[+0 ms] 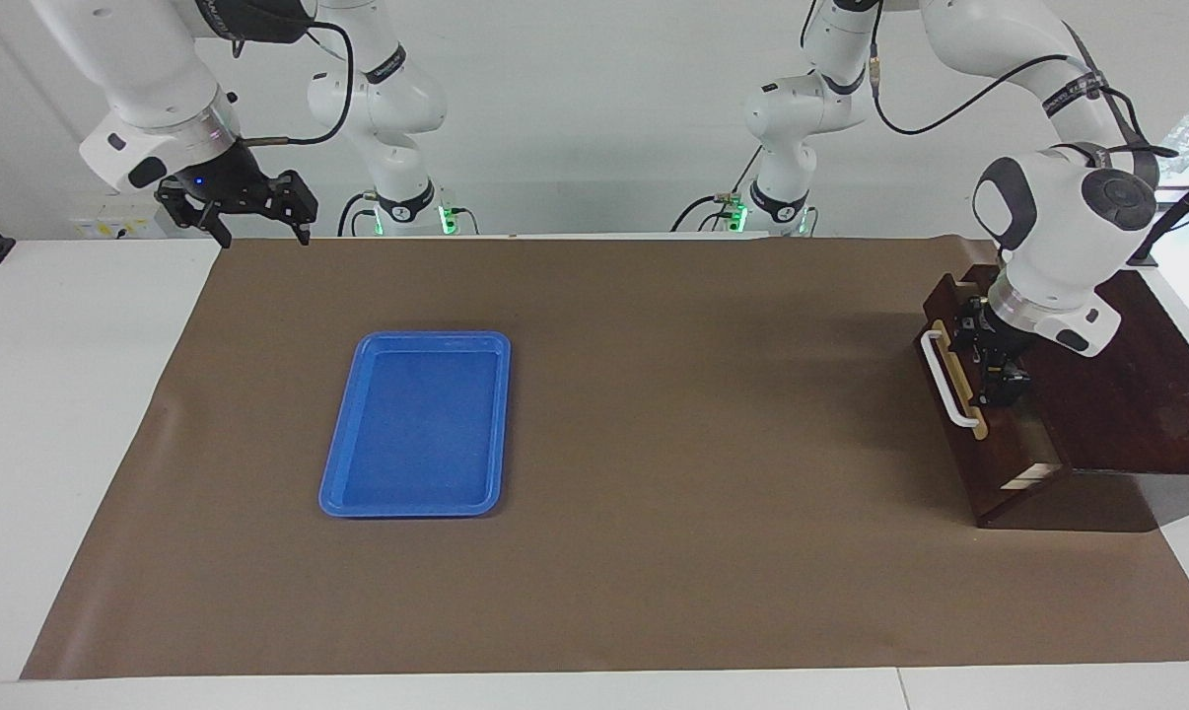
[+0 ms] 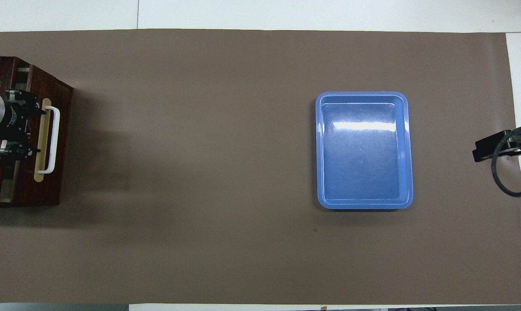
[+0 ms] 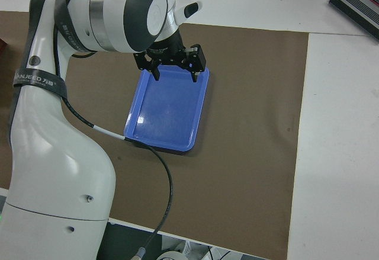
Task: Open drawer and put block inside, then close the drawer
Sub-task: 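Push the drawer shut with the left gripper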
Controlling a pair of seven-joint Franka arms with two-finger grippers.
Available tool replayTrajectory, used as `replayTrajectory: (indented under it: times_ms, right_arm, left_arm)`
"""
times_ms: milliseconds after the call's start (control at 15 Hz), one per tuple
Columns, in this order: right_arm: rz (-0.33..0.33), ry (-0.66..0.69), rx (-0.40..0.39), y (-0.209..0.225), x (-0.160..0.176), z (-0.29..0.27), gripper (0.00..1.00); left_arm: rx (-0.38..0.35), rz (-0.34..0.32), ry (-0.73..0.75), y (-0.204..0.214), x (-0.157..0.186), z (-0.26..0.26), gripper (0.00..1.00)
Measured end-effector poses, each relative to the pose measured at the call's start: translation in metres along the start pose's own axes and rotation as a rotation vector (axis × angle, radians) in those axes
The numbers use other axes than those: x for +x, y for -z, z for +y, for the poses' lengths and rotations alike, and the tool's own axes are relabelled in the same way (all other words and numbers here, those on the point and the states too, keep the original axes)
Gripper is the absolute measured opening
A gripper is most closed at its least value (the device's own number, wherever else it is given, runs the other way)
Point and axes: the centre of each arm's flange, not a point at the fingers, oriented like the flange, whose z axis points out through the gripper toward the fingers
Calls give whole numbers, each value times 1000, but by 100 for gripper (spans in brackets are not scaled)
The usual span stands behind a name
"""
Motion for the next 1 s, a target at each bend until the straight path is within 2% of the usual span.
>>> replayTrajectory:
  times_ms: [267,667,800,1000]
  right_arm:
    - [0,0,0,0,0,0,100]
    - [0,-1,0,0,0,0,100]
    - [0,-1,0,0,0,0,100]
    - [0,-2,0,0,0,1,100]
  left_arm:
    - [3,24,-16,0,23,-5,100]
    - [3,24,-50,4,23,-5,100]
    - [7,13,-102,19,23,-4,100]
    - [-28,-29,-252,63,23,-3,100]
